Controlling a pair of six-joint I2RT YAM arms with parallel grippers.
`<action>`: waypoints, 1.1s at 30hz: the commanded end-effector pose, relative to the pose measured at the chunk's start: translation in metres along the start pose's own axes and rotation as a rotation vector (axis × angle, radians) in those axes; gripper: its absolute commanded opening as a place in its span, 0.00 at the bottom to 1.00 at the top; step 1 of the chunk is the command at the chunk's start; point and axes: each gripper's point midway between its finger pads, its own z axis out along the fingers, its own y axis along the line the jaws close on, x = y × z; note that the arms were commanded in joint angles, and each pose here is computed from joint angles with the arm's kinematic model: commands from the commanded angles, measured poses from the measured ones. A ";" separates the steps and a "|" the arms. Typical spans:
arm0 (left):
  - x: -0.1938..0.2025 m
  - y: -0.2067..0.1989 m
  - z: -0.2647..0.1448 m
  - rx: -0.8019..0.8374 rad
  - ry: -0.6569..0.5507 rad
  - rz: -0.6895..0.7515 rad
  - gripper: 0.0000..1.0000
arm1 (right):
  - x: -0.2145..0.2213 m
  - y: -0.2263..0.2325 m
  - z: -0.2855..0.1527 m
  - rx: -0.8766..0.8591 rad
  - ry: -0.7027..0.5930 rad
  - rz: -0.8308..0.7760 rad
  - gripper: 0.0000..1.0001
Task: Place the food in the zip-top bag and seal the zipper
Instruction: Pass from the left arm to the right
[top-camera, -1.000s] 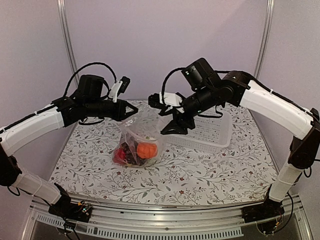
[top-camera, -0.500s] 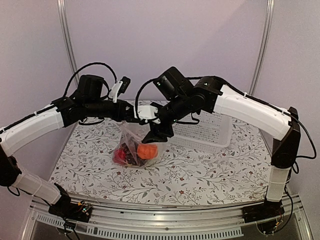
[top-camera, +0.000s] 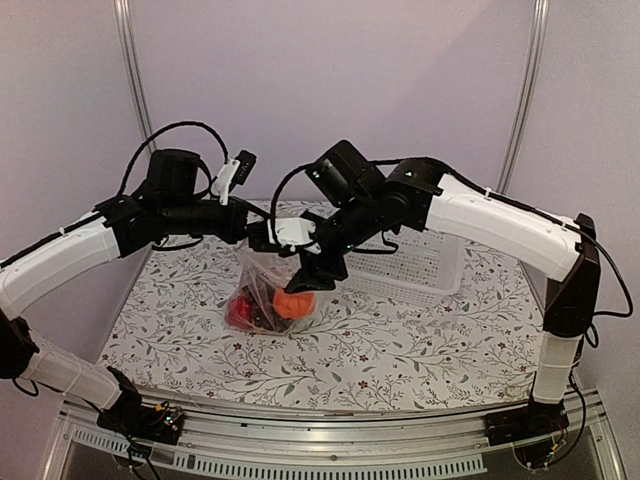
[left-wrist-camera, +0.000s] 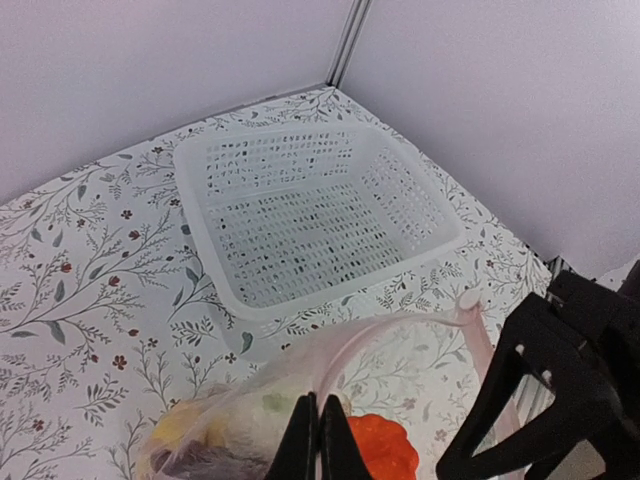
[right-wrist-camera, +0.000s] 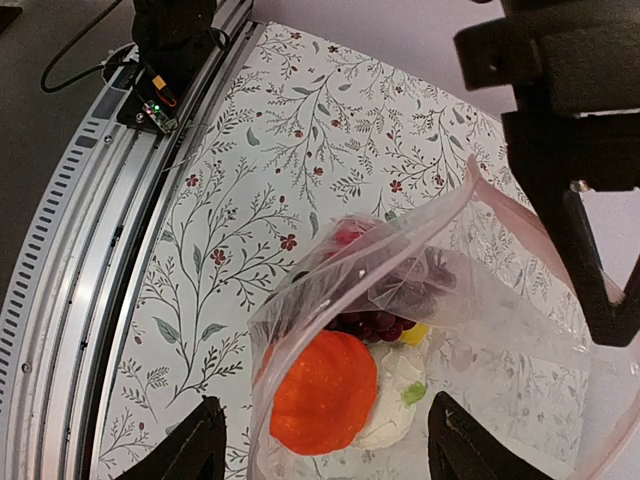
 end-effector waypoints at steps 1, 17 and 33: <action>0.003 -0.003 0.002 0.005 0.003 0.042 0.00 | -0.004 -0.017 -0.055 0.035 -0.109 0.044 0.68; 0.012 -0.018 0.007 0.113 0.043 0.140 0.00 | 0.094 -0.032 -0.105 -0.001 -0.277 0.236 0.99; 0.017 -0.015 0.007 0.109 0.050 0.149 0.00 | 0.118 -0.031 -0.058 -0.042 -0.232 0.243 0.54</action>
